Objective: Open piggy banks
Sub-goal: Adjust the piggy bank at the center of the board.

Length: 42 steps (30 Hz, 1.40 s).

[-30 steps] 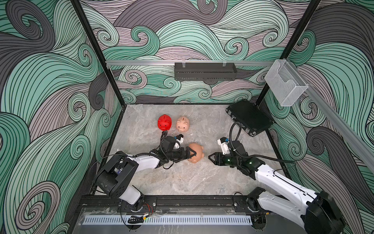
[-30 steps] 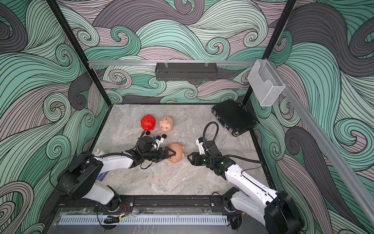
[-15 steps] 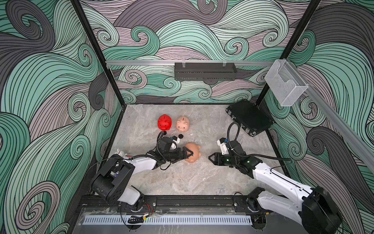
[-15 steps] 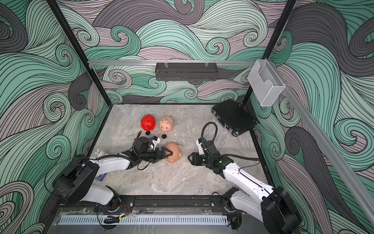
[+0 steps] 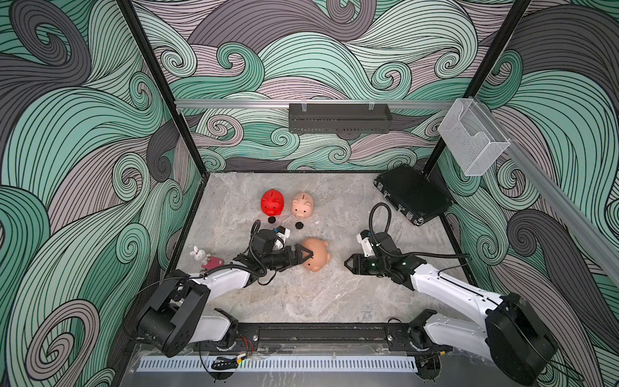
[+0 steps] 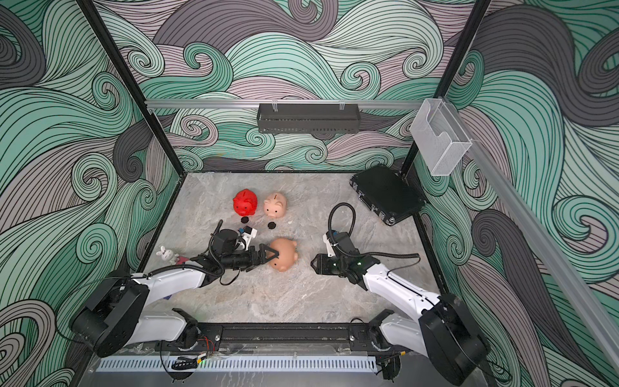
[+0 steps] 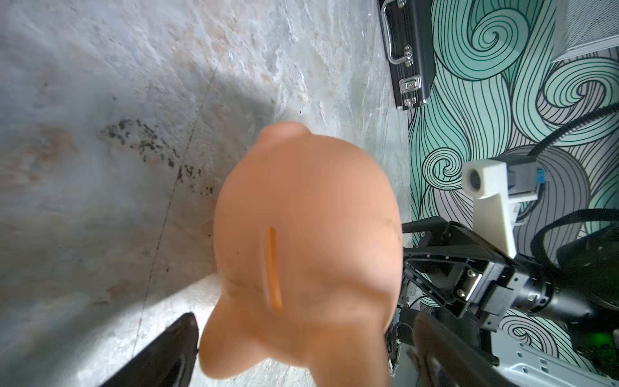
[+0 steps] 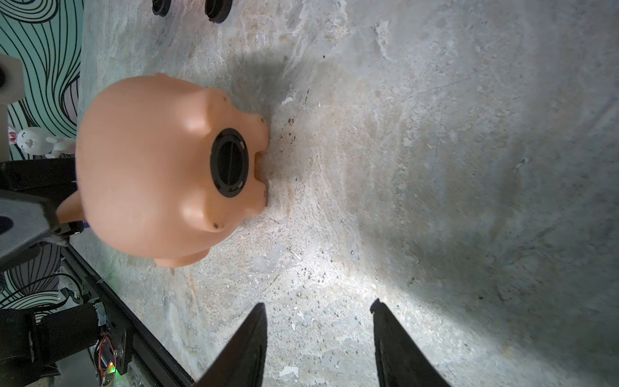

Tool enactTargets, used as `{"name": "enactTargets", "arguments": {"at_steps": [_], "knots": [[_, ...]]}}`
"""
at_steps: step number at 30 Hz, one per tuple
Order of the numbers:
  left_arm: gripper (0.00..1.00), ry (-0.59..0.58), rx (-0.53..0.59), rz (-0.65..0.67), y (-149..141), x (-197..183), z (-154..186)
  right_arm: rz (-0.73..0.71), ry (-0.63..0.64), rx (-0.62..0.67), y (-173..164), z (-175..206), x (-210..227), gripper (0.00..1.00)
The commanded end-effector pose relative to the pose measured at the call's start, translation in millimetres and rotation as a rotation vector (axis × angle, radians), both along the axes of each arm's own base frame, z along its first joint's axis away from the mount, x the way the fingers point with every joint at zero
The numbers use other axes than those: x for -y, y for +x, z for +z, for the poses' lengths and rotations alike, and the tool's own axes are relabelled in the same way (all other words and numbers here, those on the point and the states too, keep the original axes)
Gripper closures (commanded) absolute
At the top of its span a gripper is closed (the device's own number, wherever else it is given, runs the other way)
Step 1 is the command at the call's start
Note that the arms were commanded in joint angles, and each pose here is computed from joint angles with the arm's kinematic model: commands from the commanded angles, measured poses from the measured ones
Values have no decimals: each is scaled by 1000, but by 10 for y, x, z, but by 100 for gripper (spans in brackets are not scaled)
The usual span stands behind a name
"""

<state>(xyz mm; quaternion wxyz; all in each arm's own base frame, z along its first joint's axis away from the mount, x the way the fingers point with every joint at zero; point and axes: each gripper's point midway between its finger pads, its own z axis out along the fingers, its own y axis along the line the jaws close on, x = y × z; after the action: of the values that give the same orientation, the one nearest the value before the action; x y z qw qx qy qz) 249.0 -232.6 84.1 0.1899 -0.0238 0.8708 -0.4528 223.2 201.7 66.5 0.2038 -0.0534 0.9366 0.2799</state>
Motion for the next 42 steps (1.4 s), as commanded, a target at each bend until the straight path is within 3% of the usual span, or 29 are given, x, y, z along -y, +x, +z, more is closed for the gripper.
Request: {"name": "enactTargets", "arguments": {"at_steps": [1,18,24,36,42], "knots": [[1,27,18,38,25,-110,22,3,-5,30,99,79,-56,48],[1,153,33,118,142,-318,152,59,-129,4,392,-51,-575,59],[1,132,34,121,220,-262,222,78,-166,-20,459,-170,-760,61],[2,145,5,115,276,-227,165,165,-57,-70,286,-223,-1147,62],[2,157,-2,100,293,-204,126,161,-69,-73,294,-271,-1136,62]]}}
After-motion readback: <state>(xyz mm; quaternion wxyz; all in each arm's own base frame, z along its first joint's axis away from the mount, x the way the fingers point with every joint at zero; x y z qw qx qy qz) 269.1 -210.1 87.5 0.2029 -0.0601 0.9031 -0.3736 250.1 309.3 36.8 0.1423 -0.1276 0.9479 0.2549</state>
